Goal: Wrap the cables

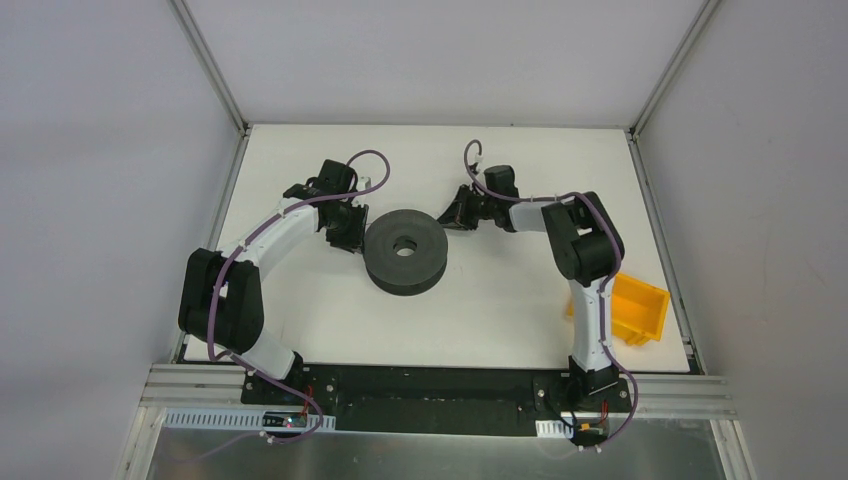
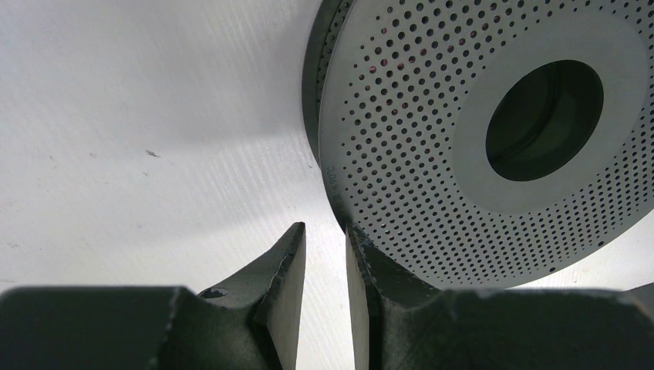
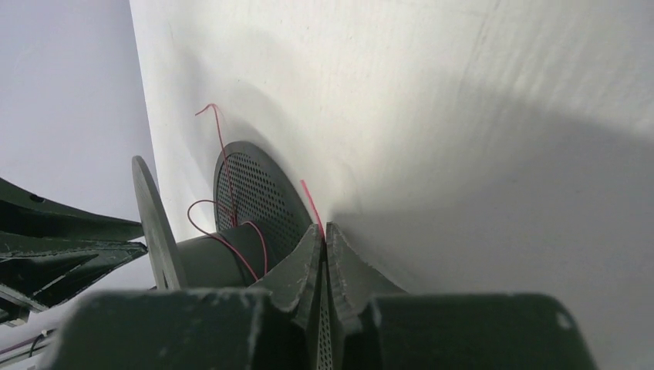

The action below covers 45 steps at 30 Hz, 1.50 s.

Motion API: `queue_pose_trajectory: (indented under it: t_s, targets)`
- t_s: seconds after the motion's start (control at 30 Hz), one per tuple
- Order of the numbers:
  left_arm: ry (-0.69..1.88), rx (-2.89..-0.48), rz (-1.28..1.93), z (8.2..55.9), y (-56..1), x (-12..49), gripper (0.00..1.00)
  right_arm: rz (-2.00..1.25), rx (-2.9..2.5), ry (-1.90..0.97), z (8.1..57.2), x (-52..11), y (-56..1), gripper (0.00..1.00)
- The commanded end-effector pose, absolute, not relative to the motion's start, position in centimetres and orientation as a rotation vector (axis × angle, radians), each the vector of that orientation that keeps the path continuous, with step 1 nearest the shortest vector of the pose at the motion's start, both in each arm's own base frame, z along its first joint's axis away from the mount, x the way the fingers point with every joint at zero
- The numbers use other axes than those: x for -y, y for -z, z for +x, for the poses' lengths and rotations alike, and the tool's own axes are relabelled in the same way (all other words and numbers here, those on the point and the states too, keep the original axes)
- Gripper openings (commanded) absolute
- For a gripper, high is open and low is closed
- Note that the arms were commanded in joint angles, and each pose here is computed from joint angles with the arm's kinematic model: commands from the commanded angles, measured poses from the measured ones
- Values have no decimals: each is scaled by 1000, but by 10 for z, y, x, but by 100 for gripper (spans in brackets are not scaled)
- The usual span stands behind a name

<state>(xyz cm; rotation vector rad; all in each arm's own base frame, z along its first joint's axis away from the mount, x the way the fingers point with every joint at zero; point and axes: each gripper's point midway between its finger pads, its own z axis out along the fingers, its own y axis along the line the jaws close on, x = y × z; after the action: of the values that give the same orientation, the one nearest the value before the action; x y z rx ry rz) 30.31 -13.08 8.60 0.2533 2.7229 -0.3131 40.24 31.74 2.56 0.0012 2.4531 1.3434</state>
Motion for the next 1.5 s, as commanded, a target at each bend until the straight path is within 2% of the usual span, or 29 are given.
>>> queue_pose_trajectory:
  t_s: [0.0, 0.23, 0.57, 0.73, 0.97, 1.47]
  targets:
    - [310, -2719, 247, 306, -89, 131, 24, 23, -2395, -1330, 422, -317, -42, 8]
    - [315, -2713, 248, 306, -90, 131, 24, 38, -2386, -1320, 421, -311, -48, 14]
    - [325, -2711, 249, 305, -92, 133, 24, 34, -2332, -1389, 415, -314, -72, 16]
    - [333, -2714, 246, 304, -91, 133, 24, 85, -2288, -1530, 411, -323, -83, 9]
    - [356, -2727, 252, 303, -88, 137, 24, 174, -2250, -1565, 408, -325, -79, 1]
    - [389, -2751, 259, 302, -82, 143, 22, 172, -2327, -1599, 375, -364, -63, 0]
